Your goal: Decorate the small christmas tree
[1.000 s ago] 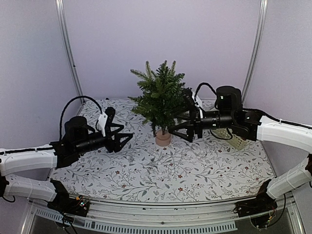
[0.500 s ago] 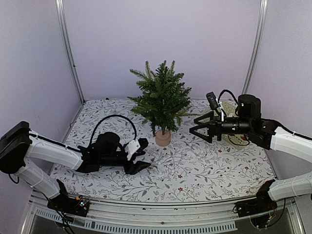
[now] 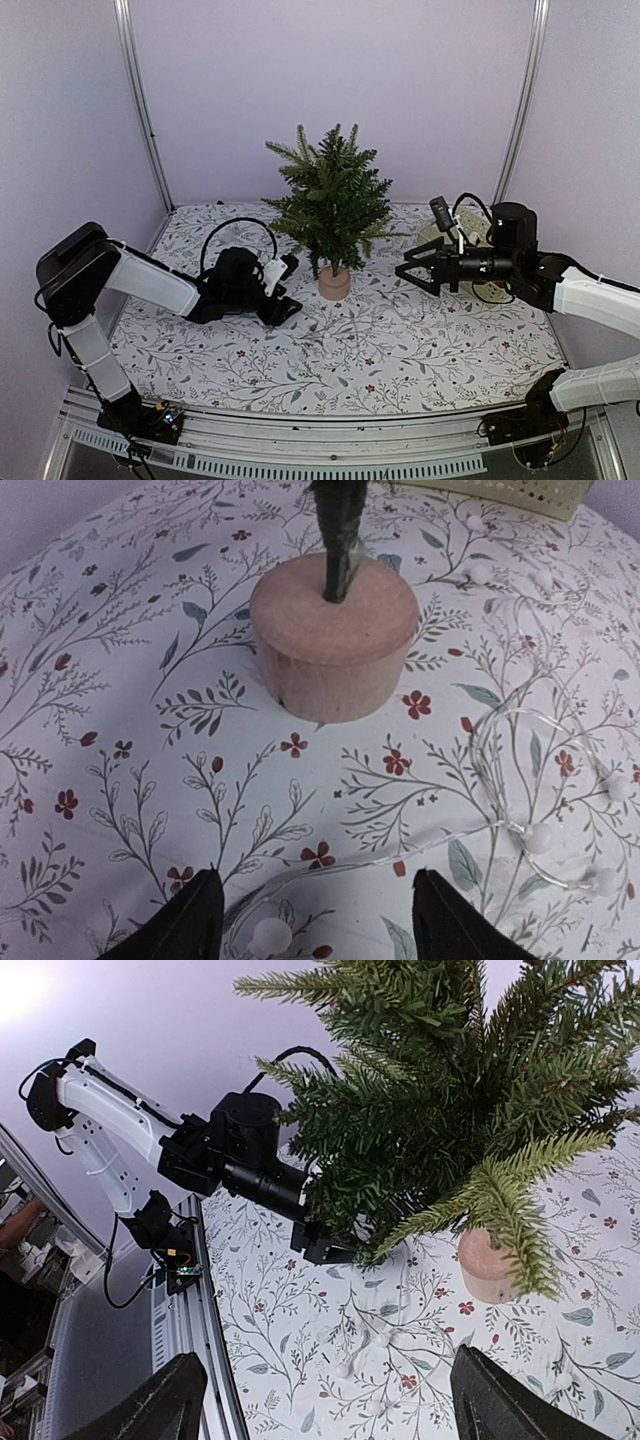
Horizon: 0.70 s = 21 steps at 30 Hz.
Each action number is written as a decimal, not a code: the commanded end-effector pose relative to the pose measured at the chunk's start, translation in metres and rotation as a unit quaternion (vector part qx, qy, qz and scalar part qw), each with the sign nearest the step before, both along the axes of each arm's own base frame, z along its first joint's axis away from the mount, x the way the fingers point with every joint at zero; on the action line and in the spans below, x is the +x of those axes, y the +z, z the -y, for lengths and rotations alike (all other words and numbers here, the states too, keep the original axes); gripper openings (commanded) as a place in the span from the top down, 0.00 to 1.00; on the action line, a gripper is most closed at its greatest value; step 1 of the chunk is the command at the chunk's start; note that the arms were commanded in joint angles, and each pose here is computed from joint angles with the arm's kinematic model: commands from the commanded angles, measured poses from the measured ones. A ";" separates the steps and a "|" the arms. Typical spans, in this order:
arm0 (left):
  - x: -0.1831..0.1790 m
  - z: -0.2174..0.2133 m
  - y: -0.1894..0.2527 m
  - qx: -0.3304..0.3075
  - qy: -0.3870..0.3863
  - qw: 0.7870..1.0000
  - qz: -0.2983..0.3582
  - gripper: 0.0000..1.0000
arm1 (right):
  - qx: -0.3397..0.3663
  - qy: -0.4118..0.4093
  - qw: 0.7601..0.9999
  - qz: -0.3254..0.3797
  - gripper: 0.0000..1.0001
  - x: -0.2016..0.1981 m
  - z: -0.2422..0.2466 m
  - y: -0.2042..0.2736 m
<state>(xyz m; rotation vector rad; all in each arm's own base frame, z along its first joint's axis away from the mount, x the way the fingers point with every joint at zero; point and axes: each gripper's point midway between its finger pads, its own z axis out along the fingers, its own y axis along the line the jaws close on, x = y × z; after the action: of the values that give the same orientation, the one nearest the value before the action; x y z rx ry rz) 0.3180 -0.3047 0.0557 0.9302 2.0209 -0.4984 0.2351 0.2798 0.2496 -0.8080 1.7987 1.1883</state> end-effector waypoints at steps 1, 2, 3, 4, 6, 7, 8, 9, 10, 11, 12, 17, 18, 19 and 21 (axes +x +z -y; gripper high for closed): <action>0.007 -0.013 -0.030 0.038 0.034 0.997 -0.051 0.37 | 0.013 -0.001 1.000 0.009 0.12 0.001 0.003 0.004; 0.008 -0.016 -0.037 0.046 0.048 0.996 -0.066 0.40 | 0.013 -0.002 1.000 0.008 0.12 0.002 0.003 0.004; 0.009 -0.021 -0.042 0.053 0.061 0.994 -0.077 0.44 | 0.012 -0.001 1.000 0.007 0.12 0.002 0.003 0.003; 0.008 -0.024 -0.045 0.055 0.070 0.992 -0.087 0.47 | 0.012 -0.002 1.000 0.008 0.12 0.003 0.003 0.003; 0.005 -0.034 -0.051 0.055 0.091 0.989 -0.107 0.54 | 0.011 -0.004 1.000 0.008 0.12 0.005 0.004 0.001; 0.003 -0.039 -0.053 0.054 0.102 0.986 -0.118 0.59 | 0.010 -0.005 1.000 0.007 0.13 0.006 0.004 0.000; 0.001 -0.046 -0.055 0.054 0.116 0.983 -0.129 0.64 | 0.010 -0.005 1.000 0.006 0.13 0.006 0.004 -0.001; -0.002 -0.055 -0.058 0.055 0.132 0.980 -0.142 0.68 | 0.009 -0.007 1.000 0.005 0.13 0.007 0.005 -0.002; -0.004 -0.065 -0.060 0.054 0.152 0.975 -0.156 0.74 | 0.008 -0.007 1.000 0.003 0.13 0.008 0.005 -0.003; -0.005 -0.076 -0.063 0.053 0.170 0.970 -0.168 0.78 | 0.008 -0.008 1.000 0.002 0.13 0.009 0.006 -0.004; -0.007 -0.090 -0.066 0.053 0.196 0.962 -0.181 0.82 | 0.007 -0.008 1.000 0.002 0.13 0.009 0.006 -0.005; 0.010 -0.143 -0.047 -0.005 0.312 0.930 -0.193 1.00 | 0.006 -0.011 1.000 -0.003 0.13 0.012 0.009 -0.009; 0.013 -0.151 -0.042 -0.013 0.326 0.926 -0.190 1.00 | 0.005 -0.012 1.000 -0.004 0.14 0.013 0.010 -0.010; 0.017 -0.162 -0.038 -0.012 0.348 0.920 -0.178 1.00 | 0.004 -0.014 1.000 -0.004 0.14 0.013 0.010 -0.011; 0.021 -0.167 -0.024 -0.018 0.354 0.922 -0.156 1.00 | 0.004 -0.017 1.000 -0.004 0.14 0.014 0.012 -0.011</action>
<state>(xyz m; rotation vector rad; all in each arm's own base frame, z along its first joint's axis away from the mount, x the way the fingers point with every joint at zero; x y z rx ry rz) 0.3483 -0.1663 0.0341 0.1909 2.3940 -0.3602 0.2476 0.2704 0.2409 -0.7685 1.8119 1.1765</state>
